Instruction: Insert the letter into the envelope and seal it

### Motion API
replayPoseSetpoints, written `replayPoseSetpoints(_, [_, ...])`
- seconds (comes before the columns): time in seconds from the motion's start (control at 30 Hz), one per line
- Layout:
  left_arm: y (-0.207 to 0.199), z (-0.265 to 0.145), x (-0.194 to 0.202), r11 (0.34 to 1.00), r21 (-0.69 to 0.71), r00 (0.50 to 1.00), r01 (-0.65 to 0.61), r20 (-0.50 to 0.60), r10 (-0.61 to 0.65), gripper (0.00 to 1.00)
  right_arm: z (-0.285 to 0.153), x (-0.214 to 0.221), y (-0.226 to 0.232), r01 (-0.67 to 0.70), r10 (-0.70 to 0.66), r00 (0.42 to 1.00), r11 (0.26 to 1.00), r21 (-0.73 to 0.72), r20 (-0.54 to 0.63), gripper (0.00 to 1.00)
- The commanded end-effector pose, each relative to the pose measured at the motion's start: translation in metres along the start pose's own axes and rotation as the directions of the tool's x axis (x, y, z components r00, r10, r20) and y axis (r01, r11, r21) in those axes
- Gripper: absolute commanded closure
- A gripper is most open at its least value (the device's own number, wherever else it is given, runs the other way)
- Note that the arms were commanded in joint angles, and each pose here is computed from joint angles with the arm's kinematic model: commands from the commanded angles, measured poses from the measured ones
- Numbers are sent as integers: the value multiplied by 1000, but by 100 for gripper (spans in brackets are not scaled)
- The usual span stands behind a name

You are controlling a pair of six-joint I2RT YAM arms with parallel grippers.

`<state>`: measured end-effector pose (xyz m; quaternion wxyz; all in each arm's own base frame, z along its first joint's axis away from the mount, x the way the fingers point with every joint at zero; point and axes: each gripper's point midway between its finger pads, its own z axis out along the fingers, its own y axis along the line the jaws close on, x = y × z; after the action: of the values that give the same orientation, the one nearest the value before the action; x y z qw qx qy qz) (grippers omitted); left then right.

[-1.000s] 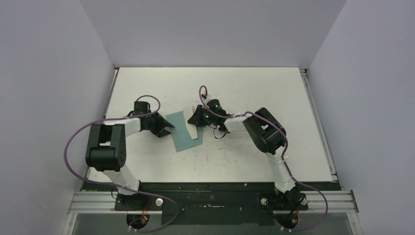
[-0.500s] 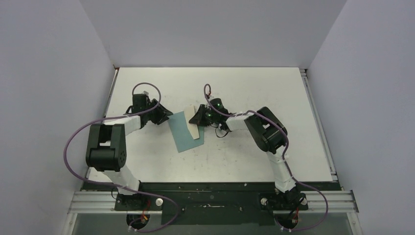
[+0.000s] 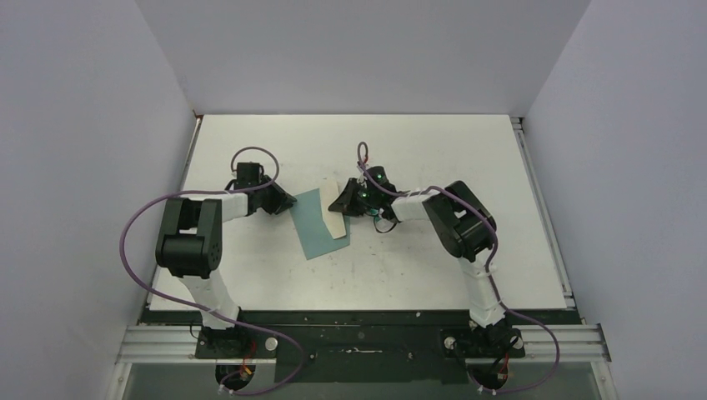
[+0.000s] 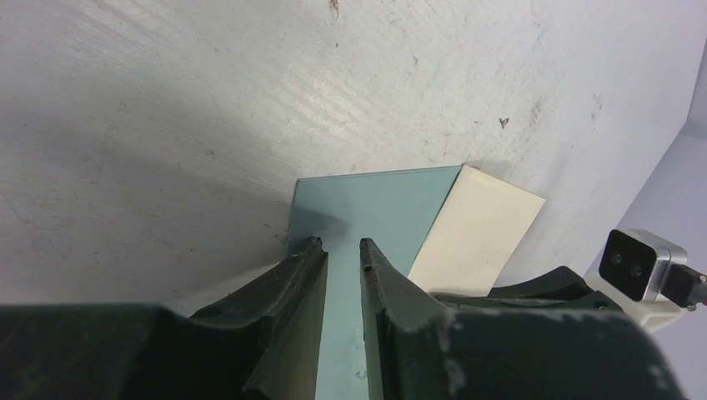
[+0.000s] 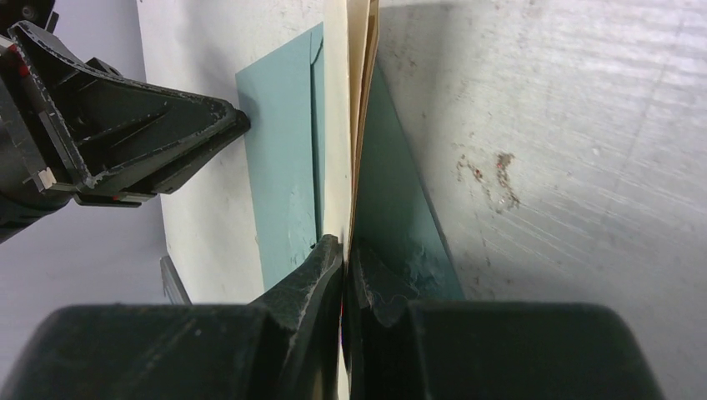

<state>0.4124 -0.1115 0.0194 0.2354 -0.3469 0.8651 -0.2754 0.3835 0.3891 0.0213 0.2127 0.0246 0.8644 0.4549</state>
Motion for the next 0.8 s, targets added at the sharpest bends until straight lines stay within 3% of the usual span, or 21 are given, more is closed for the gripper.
replayPoseSetpoints(0.0, [26,2,6,993,-120,1000,10,19,-8,79,-17,24,-29,-51,62,995,990,130,-79,95])
replayPoseSetpoints(0.77, [15,2,18,999,-21,999,33,19,-33,75,7,77,-32,-65,102,964,985,157,-245,95])
